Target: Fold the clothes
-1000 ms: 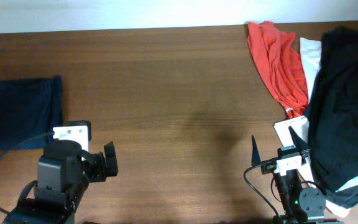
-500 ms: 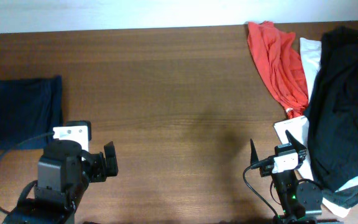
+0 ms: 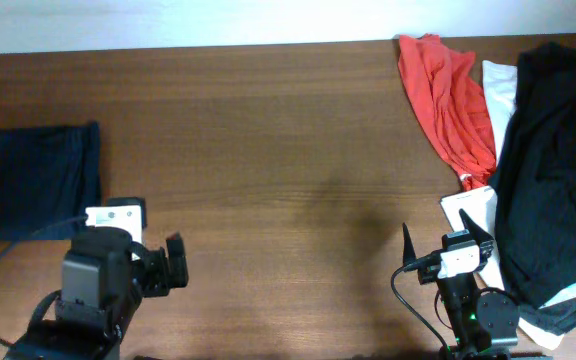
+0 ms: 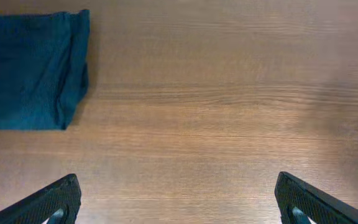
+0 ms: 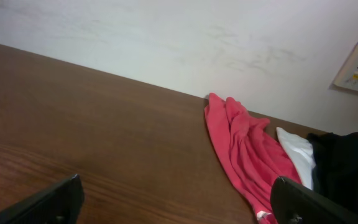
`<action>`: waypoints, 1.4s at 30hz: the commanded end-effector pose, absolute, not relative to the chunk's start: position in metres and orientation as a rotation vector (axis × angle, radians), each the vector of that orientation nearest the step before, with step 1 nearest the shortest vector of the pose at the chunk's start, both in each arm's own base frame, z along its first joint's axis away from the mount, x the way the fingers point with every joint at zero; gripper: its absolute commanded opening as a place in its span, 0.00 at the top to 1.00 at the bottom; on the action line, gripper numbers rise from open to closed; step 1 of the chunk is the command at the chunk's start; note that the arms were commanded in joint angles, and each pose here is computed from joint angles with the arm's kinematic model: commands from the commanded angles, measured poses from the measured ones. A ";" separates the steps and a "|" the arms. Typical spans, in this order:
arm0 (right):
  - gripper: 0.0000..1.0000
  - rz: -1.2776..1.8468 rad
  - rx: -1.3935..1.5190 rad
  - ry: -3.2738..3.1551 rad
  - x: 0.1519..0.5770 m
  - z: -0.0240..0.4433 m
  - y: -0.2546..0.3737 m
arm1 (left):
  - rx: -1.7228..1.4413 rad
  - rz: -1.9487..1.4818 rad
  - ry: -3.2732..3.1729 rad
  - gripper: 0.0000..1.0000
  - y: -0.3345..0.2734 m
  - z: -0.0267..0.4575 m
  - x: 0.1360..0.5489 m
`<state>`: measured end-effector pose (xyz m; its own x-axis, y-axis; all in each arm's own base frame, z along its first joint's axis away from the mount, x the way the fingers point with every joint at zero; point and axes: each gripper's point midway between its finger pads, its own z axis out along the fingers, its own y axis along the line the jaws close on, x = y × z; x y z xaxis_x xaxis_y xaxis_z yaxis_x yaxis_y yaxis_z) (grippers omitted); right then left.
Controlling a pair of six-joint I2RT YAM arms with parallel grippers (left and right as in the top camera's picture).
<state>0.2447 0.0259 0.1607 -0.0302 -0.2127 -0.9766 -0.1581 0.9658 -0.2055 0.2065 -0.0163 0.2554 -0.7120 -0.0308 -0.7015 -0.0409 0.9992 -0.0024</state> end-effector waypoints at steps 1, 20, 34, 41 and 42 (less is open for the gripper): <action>0.01 -0.041 -0.280 1.611 0.244 0.159 0.025 | -0.088 0.087 2.303 0.01 0.002 0.254 0.208; 0.01 -0.041 -0.280 1.610 0.244 0.159 0.025 | 0.062 -0.022 1.648 0.01 -0.016 0.156 0.245; 0.01 -0.041 -0.280 1.610 0.244 0.159 0.025 | 0.064 -0.024 1.646 0.01 -0.016 0.157 0.245; 0.01 -0.041 -0.280 1.611 0.244 0.159 0.025 | 0.064 -0.024 1.646 0.01 -0.016 0.157 0.245; 0.01 -0.041 -0.280 1.610 0.244 0.159 0.025 | 0.064 -0.024 1.647 0.01 -0.016 0.157 0.245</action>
<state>0.2447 0.0259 0.1612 -0.0285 -0.2120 -0.9769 -0.1577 0.9660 -0.2050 0.2455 -0.0154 0.1580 -0.0805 0.0095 -0.9967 0.0464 0.9989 0.0058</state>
